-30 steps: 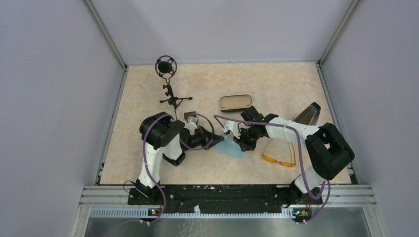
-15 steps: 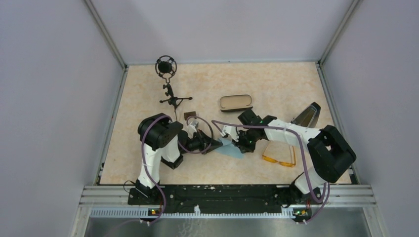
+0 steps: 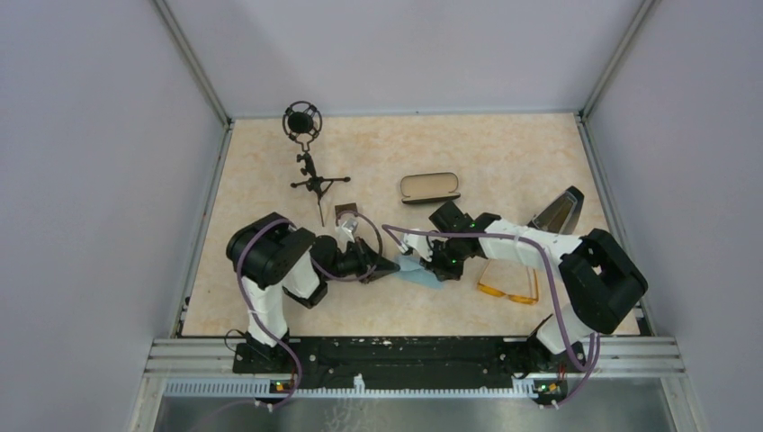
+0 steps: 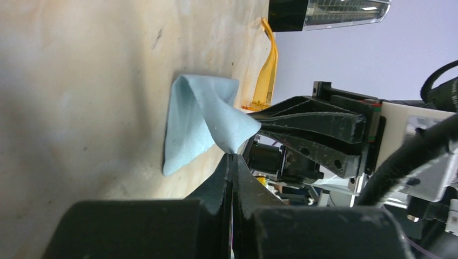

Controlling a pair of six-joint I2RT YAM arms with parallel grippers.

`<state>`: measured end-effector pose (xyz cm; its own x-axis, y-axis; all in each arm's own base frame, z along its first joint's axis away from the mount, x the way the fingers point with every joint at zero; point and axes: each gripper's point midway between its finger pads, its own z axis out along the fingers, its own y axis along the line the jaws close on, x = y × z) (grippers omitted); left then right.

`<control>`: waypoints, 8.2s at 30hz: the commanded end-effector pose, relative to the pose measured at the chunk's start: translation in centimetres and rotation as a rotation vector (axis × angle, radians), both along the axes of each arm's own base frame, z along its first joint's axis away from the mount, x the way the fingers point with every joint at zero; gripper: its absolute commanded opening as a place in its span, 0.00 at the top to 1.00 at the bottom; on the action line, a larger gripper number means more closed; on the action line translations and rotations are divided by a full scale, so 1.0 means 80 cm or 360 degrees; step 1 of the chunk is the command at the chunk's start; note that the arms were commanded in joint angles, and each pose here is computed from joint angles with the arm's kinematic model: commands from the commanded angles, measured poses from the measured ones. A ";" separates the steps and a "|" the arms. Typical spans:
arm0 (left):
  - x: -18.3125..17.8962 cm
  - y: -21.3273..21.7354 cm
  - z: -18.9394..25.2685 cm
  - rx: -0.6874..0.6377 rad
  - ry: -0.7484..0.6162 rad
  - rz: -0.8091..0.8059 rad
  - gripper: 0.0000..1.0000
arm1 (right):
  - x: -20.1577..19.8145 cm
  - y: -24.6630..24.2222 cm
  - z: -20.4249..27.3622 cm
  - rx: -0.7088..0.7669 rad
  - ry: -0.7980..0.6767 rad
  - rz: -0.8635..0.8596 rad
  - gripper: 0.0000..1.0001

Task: Organize the sunglasses
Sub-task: Fold the glasses cleaning cloth at the center of the board, then pick up the glasses cleaning cloth from the center of the board, then place the glasses cleaning cloth in the sunglasses case.

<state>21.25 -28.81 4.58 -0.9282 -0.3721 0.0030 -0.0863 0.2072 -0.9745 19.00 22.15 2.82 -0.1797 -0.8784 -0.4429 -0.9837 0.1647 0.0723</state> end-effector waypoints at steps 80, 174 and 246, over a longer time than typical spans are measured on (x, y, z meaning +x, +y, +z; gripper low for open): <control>0.081 0.039 0.024 0.0994 -0.0578 -0.0157 0.43 | 0.080 -0.010 0.050 0.0283 0.0042 -0.0351 0.61; 0.202 -0.057 0.067 0.0607 -0.1293 -0.0136 1.00 | 0.245 -0.056 0.071 0.0308 -0.0151 -0.0512 1.00; 0.293 -0.039 0.087 0.0847 -0.1180 0.0063 0.59 | 0.342 -0.071 0.116 0.0354 -0.0309 -0.0764 0.68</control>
<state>43.44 -32.13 5.48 -0.7130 -0.1453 -0.6860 0.4424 0.6658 -0.6008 45.01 16.76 5.62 -0.4864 -0.6584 -0.5744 -0.8286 0.5561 0.0641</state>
